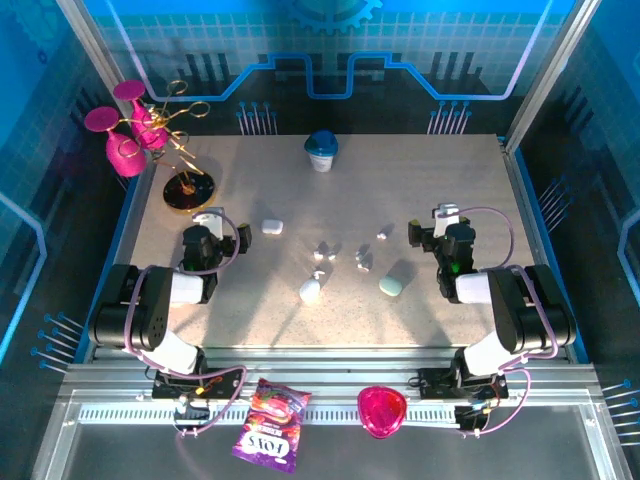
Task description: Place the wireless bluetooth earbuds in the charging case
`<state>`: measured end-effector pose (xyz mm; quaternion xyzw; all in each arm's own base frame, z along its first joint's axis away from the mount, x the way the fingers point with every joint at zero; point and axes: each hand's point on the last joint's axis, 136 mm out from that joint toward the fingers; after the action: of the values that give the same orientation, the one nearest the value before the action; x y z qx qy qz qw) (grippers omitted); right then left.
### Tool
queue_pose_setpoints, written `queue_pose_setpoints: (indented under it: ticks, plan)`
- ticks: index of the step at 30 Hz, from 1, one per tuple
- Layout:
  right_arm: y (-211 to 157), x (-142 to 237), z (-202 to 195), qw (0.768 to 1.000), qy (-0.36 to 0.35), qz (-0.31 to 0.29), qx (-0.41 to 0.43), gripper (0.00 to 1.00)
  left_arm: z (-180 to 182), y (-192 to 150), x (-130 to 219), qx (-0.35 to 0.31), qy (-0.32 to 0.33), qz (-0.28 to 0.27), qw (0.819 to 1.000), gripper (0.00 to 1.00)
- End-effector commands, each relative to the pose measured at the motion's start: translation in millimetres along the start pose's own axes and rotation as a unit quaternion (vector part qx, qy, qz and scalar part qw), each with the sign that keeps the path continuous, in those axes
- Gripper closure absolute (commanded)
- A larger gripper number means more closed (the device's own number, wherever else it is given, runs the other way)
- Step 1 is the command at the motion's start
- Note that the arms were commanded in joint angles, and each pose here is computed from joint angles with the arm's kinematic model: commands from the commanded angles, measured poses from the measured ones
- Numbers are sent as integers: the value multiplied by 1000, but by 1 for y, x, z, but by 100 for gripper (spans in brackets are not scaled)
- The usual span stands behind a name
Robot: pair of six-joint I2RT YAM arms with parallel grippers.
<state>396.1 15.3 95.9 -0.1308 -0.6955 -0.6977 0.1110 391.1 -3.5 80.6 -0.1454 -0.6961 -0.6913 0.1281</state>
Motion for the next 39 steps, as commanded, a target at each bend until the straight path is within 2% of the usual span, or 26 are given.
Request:
queue_pose_setpoints:
  ticks: [1,27,33,39]
  plan:
    - [5,0,1,1000,-5,-16,5,0,-4,17,-2,-5,-10,-26,1000,1]
    - [4,2,1,1000,-4,-20,4,0,-2,19,1,-4,-2,-31,1000,1]
    - [20,16,2,999,0,-42,8,0,-6,46,33,-28,25,-69,997,0]
    - [49,37,14,998,21,-49,23,0,-44,82,68,-64,-1,-69,996,1]
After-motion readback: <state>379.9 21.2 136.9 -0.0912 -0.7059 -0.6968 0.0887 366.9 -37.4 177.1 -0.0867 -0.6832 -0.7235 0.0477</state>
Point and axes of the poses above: each hand's point on the last joint's axis, 136 mm out from that joint toward the fingers, its own x axis back along the fingers, its own z axis along the line the jaws close on, y = z × x, and after that the axes turned 5 degrees about -x, right-handed
